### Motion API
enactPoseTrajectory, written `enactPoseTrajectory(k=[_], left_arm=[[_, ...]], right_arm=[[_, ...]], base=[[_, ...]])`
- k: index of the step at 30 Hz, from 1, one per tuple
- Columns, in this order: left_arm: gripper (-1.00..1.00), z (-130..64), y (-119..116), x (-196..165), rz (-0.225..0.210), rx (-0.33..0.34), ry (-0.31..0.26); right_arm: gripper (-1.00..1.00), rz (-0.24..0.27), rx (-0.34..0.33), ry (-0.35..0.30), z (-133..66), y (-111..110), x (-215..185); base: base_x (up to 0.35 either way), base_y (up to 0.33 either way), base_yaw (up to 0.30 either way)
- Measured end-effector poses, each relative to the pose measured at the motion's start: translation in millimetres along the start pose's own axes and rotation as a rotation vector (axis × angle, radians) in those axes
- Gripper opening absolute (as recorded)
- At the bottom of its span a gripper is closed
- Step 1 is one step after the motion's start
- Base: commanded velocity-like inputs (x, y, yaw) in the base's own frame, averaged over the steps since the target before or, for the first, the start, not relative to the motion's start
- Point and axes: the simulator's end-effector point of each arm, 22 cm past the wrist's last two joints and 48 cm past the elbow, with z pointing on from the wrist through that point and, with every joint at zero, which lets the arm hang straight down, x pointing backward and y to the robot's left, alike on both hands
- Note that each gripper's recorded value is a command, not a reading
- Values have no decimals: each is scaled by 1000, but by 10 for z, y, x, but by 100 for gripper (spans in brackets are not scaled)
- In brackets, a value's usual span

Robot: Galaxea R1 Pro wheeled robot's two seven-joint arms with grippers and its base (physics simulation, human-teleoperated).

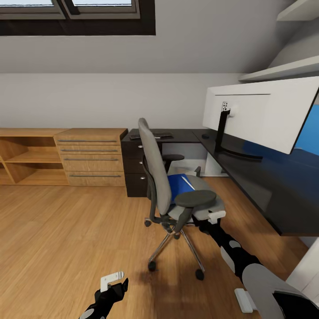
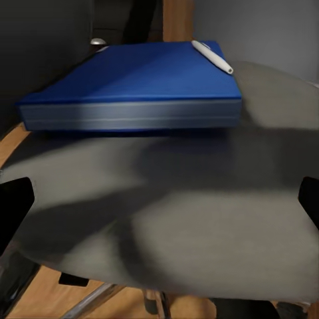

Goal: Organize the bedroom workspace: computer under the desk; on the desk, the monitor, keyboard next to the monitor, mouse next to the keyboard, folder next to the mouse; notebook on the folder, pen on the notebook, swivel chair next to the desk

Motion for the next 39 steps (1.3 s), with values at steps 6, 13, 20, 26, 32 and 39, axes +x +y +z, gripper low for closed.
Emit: enactPoseTrajectory(k=[6,13,20,26,32,39], left_arm=[[100,0,8,3,1,-2,1],[100,0,3,5,0,-1,1],[100,1,1,6,0,0,1],[100,1,0,6,0,0,1],[100,0,-1,7,0,0,1],[100,0,-1,7,0,0,1]], right_arm=[[100,-21,-37,8,-1,84,19],[100,-29,-45,11,-2,101,25],[100,-27,-36,10,0,76,22],[100,-23,-16,9,-3,20,18],[100,-20,30,6,-1,-76,8],[100,-18,53,5,-1,-117,5]], base=[[0,0,0],[0,0,0],[-88,0,0],[-184,0,0],[-49,0,0],[-9,0,0]])
